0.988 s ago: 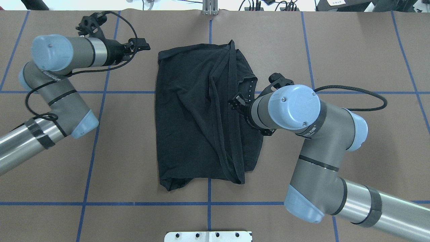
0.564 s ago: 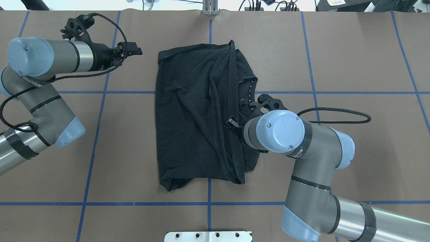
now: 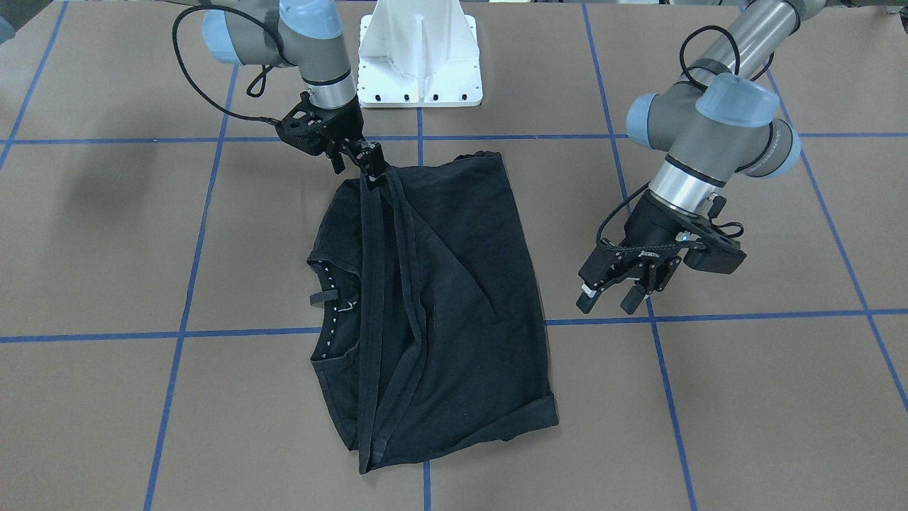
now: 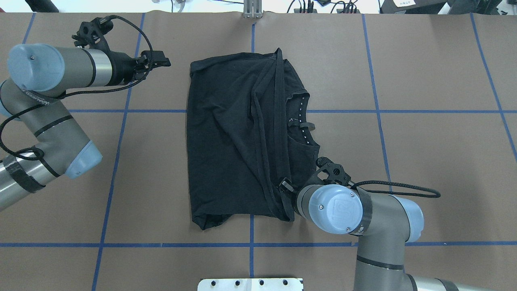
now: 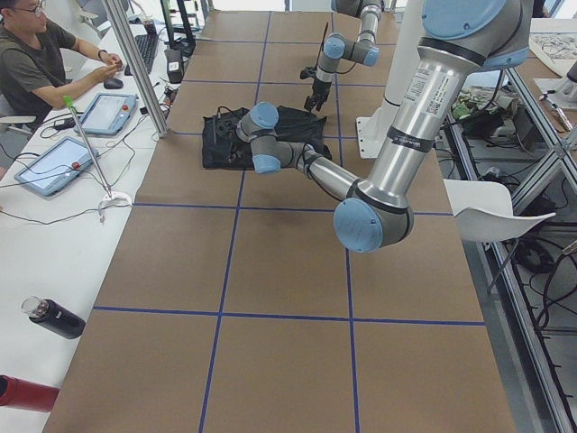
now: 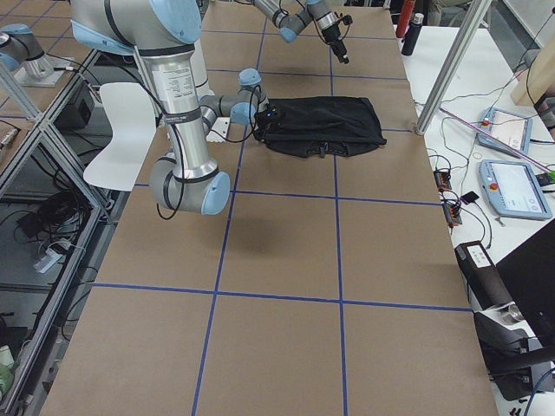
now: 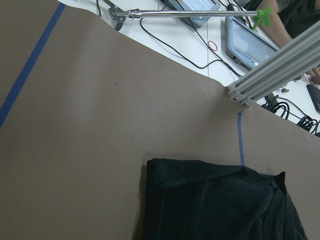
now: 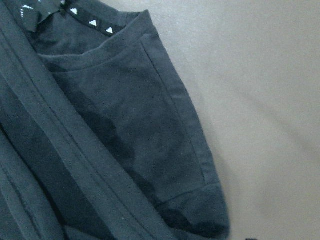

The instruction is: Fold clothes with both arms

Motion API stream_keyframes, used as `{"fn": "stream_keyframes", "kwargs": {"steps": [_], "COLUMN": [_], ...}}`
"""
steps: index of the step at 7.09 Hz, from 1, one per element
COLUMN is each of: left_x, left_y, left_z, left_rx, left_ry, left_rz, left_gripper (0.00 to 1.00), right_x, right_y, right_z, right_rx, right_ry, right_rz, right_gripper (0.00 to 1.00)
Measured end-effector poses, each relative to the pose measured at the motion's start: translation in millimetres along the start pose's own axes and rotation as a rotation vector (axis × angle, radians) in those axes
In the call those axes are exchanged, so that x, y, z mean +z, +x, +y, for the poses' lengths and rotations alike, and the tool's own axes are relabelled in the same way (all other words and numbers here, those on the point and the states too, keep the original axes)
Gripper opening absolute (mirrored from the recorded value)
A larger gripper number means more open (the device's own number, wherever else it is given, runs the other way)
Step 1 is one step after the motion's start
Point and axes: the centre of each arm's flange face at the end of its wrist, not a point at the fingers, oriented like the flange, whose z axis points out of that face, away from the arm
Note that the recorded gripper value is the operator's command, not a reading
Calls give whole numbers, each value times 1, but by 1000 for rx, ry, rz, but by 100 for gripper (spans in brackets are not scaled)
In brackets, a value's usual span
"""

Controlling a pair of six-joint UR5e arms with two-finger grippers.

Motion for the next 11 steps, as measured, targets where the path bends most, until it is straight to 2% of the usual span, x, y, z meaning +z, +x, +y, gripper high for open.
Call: {"fn": "stream_keyframes", "kwargs": {"steps": [3,4,8,11], "left_x": [-1,-1,-2,-2], "left_y": [0,-1,-3,-3], "left_z": [-1,-1,-2,-2], "left_rx": [-2,-3,-5,-5], "left_ry": [2,4,9,10], "left_rz": [-1,-2,-5,-4], "left_gripper": [100,100,100,100], "right_x": [8,9,15,16], "right_y": [11,11,10,10], "right_z": [19,19,7,8], "right_rx": [18,19,19,22], "right_ry": [8,11,36,36], "right_rz": [7,8,11,14], "right_gripper": [89,85,84,77]}}
